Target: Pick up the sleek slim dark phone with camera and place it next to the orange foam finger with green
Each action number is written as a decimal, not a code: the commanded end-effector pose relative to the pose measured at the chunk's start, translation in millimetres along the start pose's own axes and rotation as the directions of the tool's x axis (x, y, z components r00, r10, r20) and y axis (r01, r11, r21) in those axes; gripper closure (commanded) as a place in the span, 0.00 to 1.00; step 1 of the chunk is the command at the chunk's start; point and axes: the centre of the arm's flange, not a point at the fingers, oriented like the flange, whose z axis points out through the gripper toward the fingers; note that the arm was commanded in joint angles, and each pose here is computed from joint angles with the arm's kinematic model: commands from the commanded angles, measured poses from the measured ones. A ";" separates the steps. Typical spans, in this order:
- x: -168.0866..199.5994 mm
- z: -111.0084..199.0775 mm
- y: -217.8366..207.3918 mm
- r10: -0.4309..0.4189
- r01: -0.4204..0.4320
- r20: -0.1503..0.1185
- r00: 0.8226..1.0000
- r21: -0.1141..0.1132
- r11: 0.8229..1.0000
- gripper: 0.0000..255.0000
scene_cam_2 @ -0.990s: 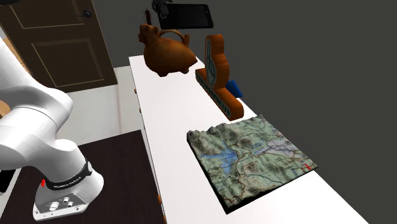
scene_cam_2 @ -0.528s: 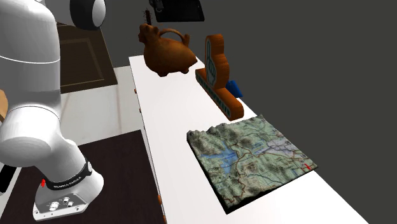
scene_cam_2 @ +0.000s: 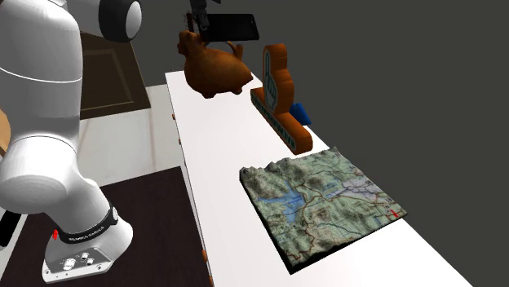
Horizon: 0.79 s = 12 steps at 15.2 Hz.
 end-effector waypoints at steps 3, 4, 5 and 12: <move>0.5 14.7 -15.9 0.000 0.000 0.001 1.000 0.000 1.000 1.00; 0.6 18.2 -19.9 0.000 0.000 0.001 1.000 0.000 1.000 1.00; 0.6 21.7 -23.8 0.000 0.000 0.001 1.000 0.000 1.000 1.00; 1.1 46.2 -51.5 0.000 0.000 0.001 1.000 0.000 1.000 1.00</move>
